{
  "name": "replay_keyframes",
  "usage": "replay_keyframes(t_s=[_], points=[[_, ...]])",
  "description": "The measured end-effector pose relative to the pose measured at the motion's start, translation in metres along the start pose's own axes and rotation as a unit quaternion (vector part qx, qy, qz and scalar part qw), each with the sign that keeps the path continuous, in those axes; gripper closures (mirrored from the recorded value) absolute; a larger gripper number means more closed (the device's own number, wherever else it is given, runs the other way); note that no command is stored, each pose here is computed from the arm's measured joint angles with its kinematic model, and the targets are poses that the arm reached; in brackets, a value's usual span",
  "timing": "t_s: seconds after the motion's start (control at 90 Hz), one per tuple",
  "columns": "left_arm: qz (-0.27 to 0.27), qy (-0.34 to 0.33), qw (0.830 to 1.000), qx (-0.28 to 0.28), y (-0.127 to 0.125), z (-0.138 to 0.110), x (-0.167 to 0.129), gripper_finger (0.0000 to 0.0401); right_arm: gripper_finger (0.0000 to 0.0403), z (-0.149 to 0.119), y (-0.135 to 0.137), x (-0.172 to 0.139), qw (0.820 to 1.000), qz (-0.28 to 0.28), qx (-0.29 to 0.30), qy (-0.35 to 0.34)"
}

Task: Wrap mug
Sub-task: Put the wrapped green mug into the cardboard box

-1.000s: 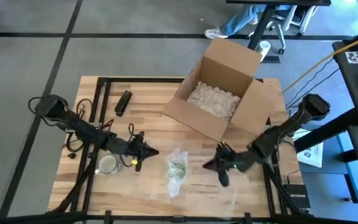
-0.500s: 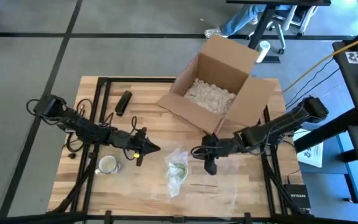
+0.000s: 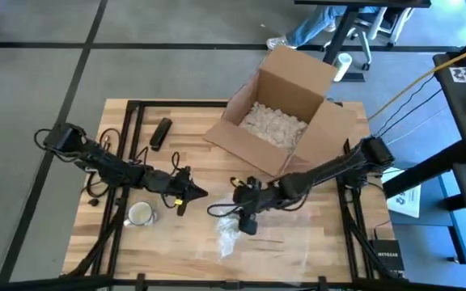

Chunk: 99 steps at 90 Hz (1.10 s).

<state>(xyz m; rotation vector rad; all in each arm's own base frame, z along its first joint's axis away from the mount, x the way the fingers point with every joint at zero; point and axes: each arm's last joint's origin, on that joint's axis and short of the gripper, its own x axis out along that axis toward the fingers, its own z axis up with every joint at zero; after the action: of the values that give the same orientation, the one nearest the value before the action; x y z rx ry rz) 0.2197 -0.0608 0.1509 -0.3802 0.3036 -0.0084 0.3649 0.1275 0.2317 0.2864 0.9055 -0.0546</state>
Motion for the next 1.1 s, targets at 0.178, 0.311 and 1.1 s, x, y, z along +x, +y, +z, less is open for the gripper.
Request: replay_keyframes(t_s=[0.178,0.311,1.1], points=[[-0.006,0.019,1.000,0.002,-0.005,-0.005,-0.001,0.0401,0.0267,0.009,0.002,0.013,1.000,-0.008,0.008,0.027],[-0.019,0.024,1.000,0.007,-0.010,-0.008,-0.003,0.0401,0.0267,0.005,-0.005,0.024,0.996,-0.019,0.030,0.077],[-0.041,0.029,0.999,-0.007,-0.020,-0.012,-0.006,0.0401,0.0396,0.002,0.009,0.032,0.994,0.011,0.012,0.111]])
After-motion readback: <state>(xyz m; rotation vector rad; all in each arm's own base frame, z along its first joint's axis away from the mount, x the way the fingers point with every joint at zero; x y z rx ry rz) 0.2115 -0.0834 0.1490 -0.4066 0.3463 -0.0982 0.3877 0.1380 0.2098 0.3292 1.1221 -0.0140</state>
